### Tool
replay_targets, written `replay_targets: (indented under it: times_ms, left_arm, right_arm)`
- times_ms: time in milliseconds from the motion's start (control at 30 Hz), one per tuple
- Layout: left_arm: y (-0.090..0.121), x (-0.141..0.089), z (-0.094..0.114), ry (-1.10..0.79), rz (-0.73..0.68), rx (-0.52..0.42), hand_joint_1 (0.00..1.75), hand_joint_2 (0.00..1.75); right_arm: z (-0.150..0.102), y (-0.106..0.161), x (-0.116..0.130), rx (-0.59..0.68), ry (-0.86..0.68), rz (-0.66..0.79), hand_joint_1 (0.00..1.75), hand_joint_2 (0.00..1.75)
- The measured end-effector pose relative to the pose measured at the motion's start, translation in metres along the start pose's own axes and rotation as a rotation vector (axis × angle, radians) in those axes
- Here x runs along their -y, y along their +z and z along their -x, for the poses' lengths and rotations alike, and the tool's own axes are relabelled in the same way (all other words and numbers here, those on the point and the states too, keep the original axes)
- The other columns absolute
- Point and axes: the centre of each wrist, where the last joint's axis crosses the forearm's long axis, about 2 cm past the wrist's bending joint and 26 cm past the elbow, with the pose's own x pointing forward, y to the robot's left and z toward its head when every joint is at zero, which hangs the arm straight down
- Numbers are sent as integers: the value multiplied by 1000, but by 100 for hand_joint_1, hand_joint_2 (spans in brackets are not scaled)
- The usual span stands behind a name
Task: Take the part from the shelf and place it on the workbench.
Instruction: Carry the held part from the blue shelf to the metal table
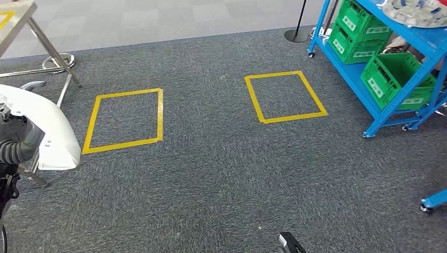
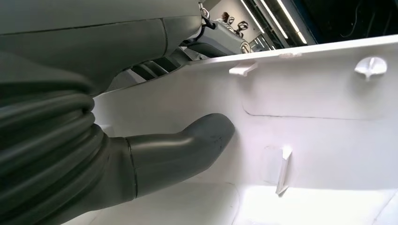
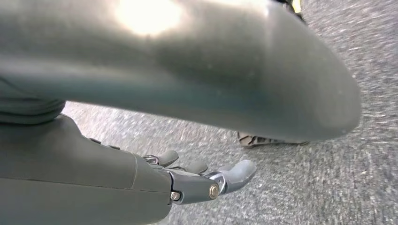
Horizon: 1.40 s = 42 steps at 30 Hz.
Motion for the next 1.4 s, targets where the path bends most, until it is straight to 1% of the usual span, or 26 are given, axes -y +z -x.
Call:
replay_targets:
  times_ms: [267,400,500,633,1000,1167,1400]
  left_arm:
    - [5,2,2,-5,-7,-22,175,175]
    - [14,0,2,-21,-10,-35,175,175]
    - [16,-1,0,-28,-11,-35,175,175]
    - [18,3,3,-22,-9,-44,175,175]
    - [19,2,3,-26,-9,-50,175,175]
    - [24,6,6,-18,-12,-62,175,175]
    - [24,3,6,-19,-12,-53,175,175]
  right_arm:
    - [2,0,-1,-7,7,-3,0,0]
    - [0,0,-2,-5,17,-3,0,0]
    - [-1,0,-2,-3,21,-5,0,0]
    - [2,0,-2,-11,20,-3,0,0]
    - [-1,-1,-5,-5,19,-8,0,0]
    - [1,0,-5,-11,21,-7,0,0]
    - [0,-1,-5,-8,21,-8,0,0]
